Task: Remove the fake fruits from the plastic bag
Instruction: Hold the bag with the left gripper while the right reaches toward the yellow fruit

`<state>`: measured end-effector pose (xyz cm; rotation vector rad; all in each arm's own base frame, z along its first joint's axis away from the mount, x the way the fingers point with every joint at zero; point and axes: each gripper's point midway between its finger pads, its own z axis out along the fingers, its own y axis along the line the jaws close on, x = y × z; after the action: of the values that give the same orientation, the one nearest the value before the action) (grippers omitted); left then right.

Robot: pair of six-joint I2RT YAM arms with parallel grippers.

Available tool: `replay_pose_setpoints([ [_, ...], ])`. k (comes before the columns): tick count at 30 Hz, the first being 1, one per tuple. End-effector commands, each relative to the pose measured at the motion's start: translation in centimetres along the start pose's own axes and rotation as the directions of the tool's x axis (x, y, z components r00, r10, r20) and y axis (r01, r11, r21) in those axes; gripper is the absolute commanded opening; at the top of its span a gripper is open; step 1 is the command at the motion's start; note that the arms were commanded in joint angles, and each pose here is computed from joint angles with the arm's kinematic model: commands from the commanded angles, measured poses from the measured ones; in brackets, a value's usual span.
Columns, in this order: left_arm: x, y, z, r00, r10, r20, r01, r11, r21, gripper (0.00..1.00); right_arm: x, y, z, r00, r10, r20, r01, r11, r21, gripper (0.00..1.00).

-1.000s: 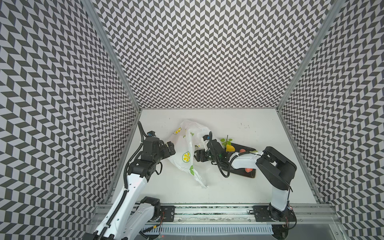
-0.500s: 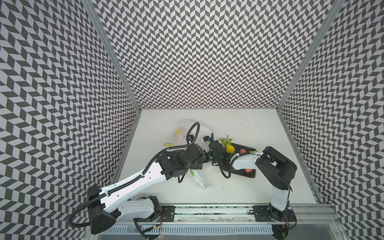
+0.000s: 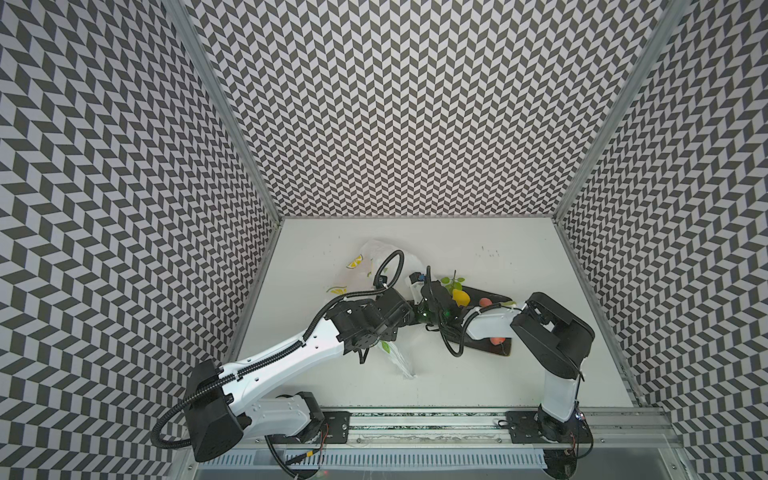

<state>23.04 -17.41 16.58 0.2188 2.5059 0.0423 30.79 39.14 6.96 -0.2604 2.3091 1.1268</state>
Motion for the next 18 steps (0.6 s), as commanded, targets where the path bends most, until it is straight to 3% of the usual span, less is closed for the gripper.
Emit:
replay_pose_setpoints([
  [1, -0.5, -0.1, 1.2, 1.000, -0.011, 0.004, 0.011, 0.999, 0.043, 0.76, -2.3, 2.2, -0.1, 0.999, 0.001, 0.055, 0.003, 0.998, -0.062, 0.71],
  [5, -0.8, 0.2, 2.9, 0.998, -0.063, 0.011, 0.061, 0.991, 0.117, 0.48, -2.9, 2.7, -0.2, 0.998, 0.026, 0.065, -0.021, 0.997, -0.075, 0.69],
  [12, -2.9, 0.5, 1.4, 0.992, -0.098, 0.083, 0.087, 0.988, 0.130, 0.00, -1.6, 2.9, -1.2, 0.995, 0.083, 0.056, -0.077, 0.991, -0.107, 0.60],
  [18, -3.4, 2.0, 0.6, 0.976, -0.162, 0.145, 0.146, 0.982, 0.118, 0.00, -0.4, 6.2, -2.2, 0.995, -0.017, 0.095, 0.028, 0.993, -0.117, 0.58],
])
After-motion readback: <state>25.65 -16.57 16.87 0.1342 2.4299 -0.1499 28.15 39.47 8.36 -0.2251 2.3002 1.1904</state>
